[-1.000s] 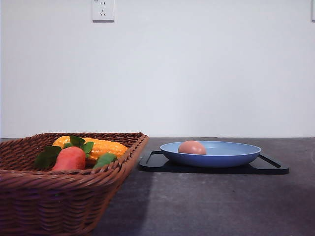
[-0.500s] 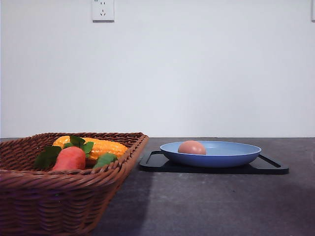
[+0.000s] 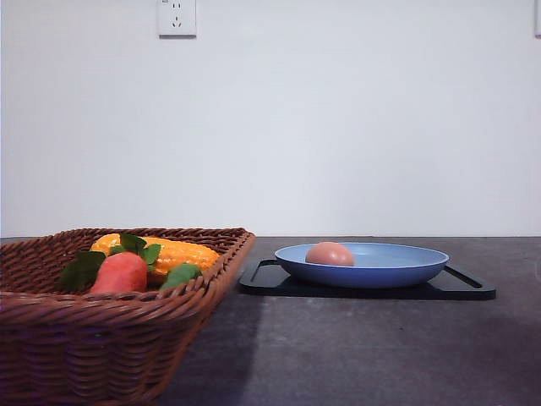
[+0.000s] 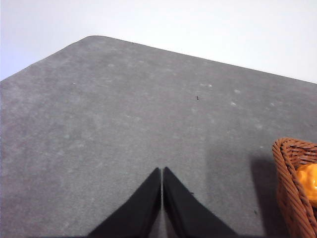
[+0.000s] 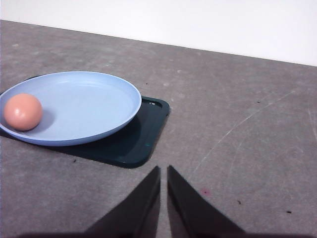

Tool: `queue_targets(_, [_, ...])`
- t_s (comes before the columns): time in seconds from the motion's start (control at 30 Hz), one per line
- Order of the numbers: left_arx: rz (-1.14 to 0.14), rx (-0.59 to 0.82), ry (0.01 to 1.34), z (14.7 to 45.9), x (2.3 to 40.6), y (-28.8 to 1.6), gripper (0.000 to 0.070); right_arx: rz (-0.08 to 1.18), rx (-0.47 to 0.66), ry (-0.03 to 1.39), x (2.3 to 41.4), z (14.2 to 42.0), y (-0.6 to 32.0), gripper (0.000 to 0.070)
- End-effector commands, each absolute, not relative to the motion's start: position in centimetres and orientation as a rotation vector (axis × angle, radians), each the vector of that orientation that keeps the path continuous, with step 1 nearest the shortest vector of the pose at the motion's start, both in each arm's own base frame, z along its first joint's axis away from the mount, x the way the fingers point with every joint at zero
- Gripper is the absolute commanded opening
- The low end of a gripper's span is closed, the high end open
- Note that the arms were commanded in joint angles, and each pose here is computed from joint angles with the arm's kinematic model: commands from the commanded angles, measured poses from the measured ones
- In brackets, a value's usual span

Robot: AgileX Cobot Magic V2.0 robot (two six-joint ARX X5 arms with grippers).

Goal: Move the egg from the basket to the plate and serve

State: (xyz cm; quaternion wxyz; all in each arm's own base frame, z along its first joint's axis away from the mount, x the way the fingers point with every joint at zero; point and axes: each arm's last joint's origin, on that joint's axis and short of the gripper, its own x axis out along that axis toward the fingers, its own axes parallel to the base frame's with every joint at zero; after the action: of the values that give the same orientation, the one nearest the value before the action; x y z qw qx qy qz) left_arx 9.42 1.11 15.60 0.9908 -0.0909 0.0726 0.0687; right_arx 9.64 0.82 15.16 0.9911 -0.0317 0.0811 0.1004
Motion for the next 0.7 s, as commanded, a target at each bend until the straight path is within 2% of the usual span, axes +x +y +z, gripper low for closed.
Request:
queue_targets(0.0, [0.138,-0.179,0.176,14.63,9.54,1.12,0.0000,0.198,-0.065,0.163,9.65,14.98,0.80,0.0000])
queue_targets(0.67, [0.138,-0.179,0.176,14.63,9.54,1.12,0.0000,0.198,-0.065,0.163,9.65,14.98,0.80,0.0000])
